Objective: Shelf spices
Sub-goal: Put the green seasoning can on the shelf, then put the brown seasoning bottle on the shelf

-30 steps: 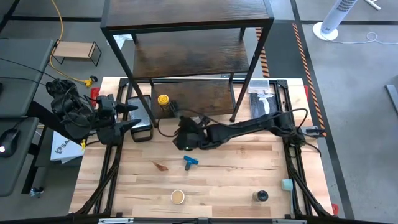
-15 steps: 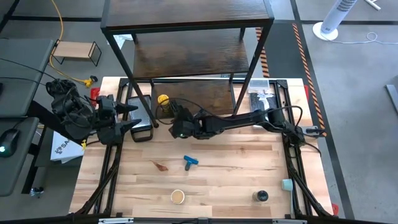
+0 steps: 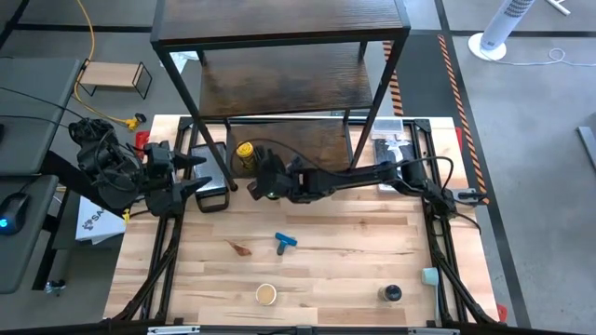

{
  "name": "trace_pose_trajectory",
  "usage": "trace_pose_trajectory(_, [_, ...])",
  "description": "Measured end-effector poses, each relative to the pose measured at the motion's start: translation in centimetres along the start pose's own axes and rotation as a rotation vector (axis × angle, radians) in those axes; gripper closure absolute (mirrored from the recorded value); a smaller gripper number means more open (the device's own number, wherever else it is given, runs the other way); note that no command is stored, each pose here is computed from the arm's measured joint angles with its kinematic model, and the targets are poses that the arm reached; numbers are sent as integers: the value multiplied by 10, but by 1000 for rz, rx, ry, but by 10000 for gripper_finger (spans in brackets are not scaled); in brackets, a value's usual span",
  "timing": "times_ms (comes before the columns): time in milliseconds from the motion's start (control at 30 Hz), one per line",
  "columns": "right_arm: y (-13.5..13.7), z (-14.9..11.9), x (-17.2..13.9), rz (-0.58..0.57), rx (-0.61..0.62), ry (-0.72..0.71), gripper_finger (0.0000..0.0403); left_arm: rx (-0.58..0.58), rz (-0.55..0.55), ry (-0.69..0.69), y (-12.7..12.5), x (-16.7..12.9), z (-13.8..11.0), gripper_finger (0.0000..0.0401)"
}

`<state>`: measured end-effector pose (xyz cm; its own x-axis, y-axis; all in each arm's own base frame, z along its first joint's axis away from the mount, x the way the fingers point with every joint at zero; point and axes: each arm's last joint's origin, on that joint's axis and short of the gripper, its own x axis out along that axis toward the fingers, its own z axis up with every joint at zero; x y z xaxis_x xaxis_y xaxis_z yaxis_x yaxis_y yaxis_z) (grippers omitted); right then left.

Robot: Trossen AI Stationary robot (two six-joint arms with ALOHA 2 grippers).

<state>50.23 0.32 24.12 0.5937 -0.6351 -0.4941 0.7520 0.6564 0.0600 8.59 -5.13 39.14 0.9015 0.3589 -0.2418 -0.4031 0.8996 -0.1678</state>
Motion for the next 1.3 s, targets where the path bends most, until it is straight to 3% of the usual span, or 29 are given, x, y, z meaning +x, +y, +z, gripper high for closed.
trace_pose_trajectory(167, [-4,6,6,32,-2,0,403,3,8,-6,0,0,0,119])
trace_pose_trajectory(300, [6,11,-2,241,-93,37,403,17,3,8,1,0,-1,119])
trace_pose_trajectory(433, [15,21,-44,448,-216,95,403,32,-12,42,2,0,-4,119])
trace_pose_trajectory(633, [4,17,-119,430,-318,298,403,5,-2,65,-4,3,-8,119])
trace_pose_trajectory(833, [-1,-15,-191,361,-353,548,397,48,21,82,-20,12,-14,119])
trace_pose_trajectory(967, [6,-46,-231,337,-343,667,356,67,46,85,-30,17,-19,119])
trace_pose_trajectory(1300, [17,-91,-305,349,-168,842,195,99,71,76,-45,25,-25,119])
